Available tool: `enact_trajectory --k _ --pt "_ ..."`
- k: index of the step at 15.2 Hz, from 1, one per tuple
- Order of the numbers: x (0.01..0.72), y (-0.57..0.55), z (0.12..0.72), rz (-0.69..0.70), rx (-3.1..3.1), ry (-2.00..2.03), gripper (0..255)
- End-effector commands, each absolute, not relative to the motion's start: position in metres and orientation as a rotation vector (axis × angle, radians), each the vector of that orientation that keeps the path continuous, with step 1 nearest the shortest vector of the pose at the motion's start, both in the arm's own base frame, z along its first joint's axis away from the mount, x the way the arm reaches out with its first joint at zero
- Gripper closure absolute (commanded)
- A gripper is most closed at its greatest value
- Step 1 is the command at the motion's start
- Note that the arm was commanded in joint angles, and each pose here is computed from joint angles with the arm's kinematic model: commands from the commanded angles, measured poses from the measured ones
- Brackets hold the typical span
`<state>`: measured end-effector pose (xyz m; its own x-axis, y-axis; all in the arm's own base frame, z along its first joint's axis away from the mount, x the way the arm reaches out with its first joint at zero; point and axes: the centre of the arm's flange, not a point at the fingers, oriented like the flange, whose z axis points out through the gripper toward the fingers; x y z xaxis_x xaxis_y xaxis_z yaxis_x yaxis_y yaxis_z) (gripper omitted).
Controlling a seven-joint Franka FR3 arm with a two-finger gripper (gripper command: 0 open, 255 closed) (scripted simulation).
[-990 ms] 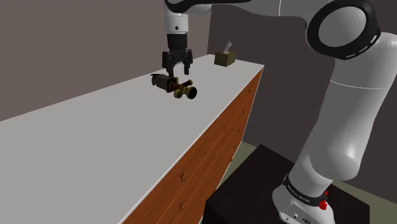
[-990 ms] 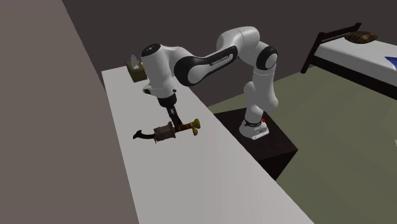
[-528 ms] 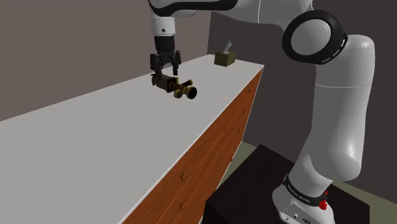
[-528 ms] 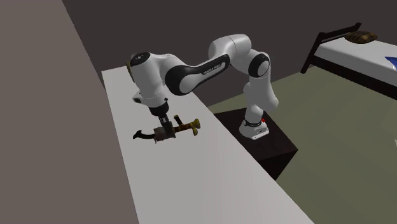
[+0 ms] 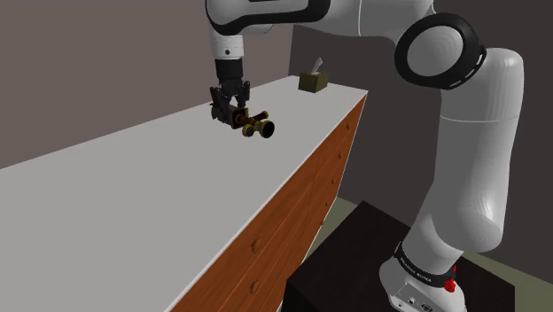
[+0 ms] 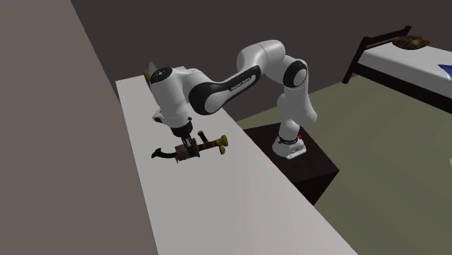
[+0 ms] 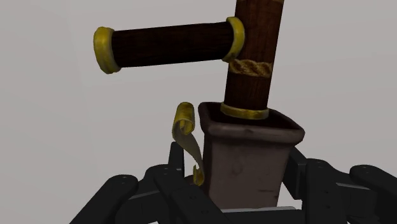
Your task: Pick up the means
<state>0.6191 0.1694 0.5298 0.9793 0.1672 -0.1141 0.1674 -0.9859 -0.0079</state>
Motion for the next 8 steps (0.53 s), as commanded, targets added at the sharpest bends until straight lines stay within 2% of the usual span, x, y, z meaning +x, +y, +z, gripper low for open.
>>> enact_trajectory --k 1,8 --pt "0.6191 0.1697 0.5289 -0.181 3.124 0.265 255" --pt "0.6186 0.17 0.5338 -0.181 3.124 0.265 255"
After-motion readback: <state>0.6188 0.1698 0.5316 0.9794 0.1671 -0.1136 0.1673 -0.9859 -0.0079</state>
